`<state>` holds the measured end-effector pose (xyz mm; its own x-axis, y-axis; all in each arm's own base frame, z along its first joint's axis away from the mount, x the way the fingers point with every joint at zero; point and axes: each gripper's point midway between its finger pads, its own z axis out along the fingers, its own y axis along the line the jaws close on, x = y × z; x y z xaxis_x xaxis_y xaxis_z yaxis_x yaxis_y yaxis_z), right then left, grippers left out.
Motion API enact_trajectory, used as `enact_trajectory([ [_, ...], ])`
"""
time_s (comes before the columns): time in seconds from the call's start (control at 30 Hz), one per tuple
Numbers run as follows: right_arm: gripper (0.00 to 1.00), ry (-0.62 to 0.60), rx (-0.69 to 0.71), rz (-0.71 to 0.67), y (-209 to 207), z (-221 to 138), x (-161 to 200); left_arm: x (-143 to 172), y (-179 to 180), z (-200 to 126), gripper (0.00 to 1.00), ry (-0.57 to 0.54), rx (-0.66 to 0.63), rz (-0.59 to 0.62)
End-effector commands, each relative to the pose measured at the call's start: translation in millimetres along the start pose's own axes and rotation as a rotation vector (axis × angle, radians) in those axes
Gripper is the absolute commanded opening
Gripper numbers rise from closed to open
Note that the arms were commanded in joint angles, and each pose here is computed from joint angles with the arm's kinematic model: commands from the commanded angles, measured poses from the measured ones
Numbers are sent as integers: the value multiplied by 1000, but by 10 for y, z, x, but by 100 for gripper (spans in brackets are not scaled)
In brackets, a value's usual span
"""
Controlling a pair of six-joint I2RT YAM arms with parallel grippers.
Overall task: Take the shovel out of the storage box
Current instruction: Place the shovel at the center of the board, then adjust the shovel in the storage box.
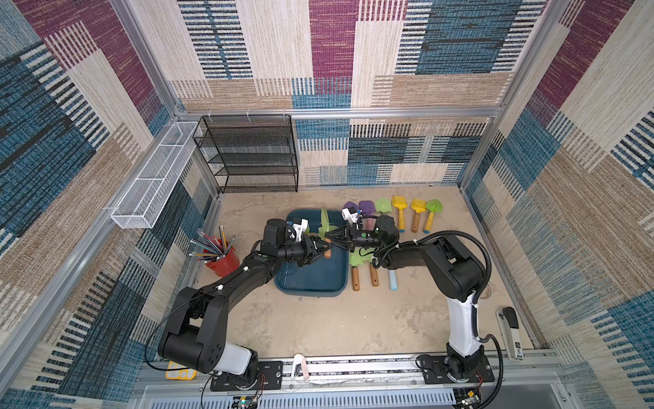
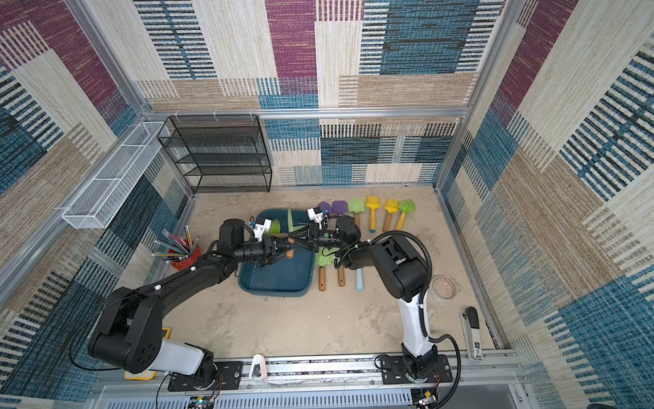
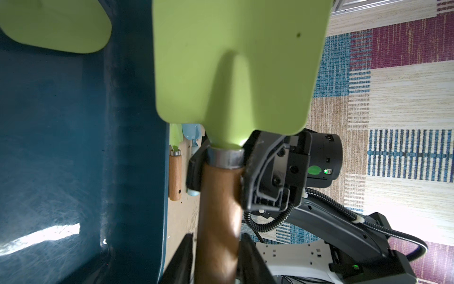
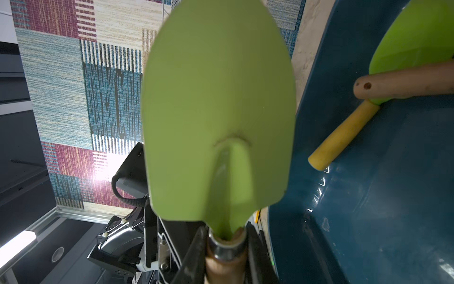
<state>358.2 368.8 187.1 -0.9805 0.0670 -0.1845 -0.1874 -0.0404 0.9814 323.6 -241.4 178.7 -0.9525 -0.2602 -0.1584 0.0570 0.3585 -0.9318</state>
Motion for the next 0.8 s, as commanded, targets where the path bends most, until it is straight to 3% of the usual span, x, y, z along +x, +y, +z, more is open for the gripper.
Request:
enact_trajectory([
  [0.0,17,11,-35,-56,112,-4,26,8,-26,-24,44,3,-9,33],
  [0.4,17,-40,33,-66,42,-227,-43,-118,-251,-284,57,-42,-107,156],
  [0.77,16,-112,175,-109,8,-597,-156,-364,-2,-587,58,-138,-335,206],
])
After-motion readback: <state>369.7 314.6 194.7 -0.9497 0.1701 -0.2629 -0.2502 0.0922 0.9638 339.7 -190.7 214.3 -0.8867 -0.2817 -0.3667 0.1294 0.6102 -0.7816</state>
